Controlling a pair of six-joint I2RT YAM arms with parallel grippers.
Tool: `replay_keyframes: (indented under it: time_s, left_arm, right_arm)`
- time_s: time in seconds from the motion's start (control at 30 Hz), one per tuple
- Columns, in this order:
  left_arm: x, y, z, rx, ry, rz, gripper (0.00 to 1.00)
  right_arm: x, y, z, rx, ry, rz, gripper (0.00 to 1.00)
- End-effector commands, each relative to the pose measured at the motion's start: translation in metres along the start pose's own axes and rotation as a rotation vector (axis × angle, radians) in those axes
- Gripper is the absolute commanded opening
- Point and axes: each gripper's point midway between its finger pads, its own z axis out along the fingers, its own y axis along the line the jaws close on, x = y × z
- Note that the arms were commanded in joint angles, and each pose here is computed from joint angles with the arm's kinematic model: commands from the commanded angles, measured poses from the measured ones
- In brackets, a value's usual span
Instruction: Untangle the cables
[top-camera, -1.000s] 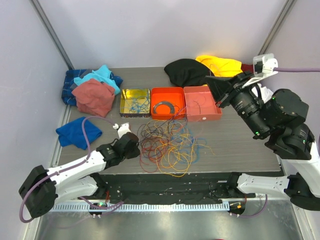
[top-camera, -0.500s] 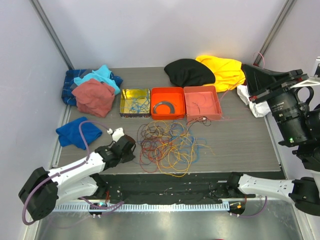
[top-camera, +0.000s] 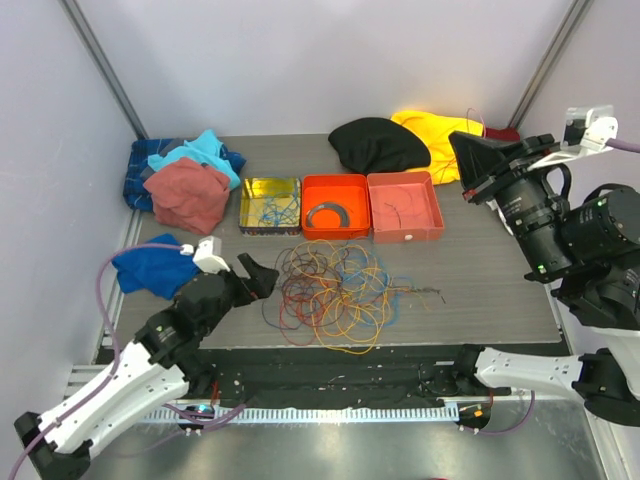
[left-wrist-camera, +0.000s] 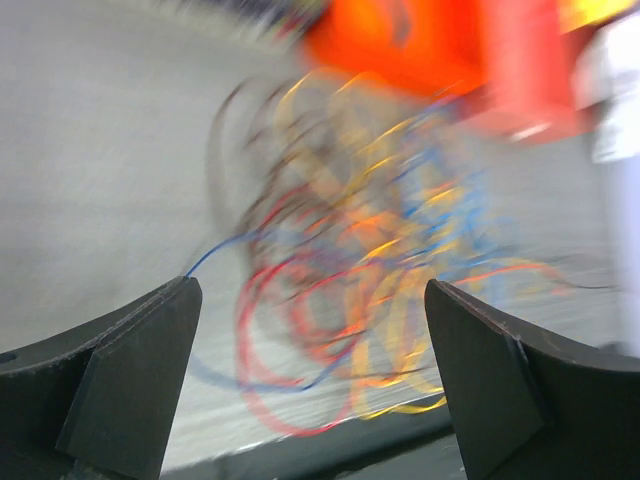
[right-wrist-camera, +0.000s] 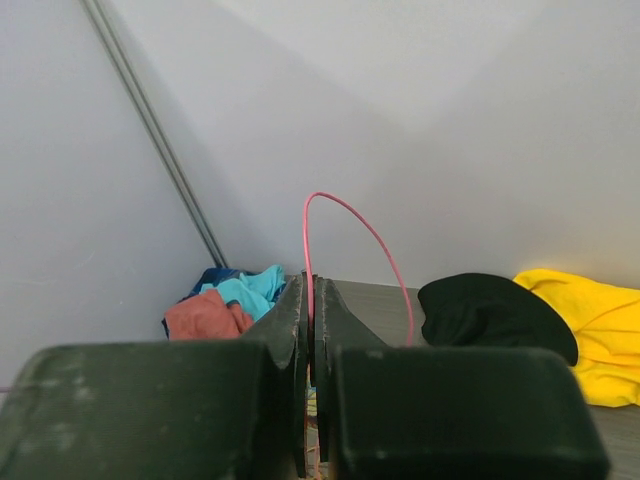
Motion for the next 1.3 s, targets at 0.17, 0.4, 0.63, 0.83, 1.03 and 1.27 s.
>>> replay_keyframes:
  time_s: [0.17,0.4,0.63,0.83,1.03,1.27]
  left_arm:
    - [-0.048,-0.093,-0.012,0.352,-0.101,0.055,1.0]
    - [-0.036,-0.121,0.003,0.459,-0.056,0.045,1.0]
    - [-0.026,-0.118,0.01,0.464,-0.042,0.041,1.0]
    - [-0.03,-0.138,0.008,0.566,-0.08,0.05,1.0]
    - [-0.023,-0.155,0.011,0.605,-0.053,0.08,1.0]
    - [-0.014,-0.133,0.004,0.564,-0.042,0.063,1.0]
  right_arm:
    - [0.029,0.017,0.019,-0.016,0.061,-0.045,0.01]
    - [-0.017,0.012,0.04,0.079,-0.044,-0.105,0.01]
    - [-0.089,0.017,0.062,0.159,-0.234,-0.132,0.01]
    - [-0.087,0.026,0.075,0.165,-0.263,-0.123,0.01]
    - [-0.064,0.031,0.091,0.185,-0.227,-0.178,0.01]
    - [-0.03,-0.011,0.129,0.3,-0.196,-0.223,0.01]
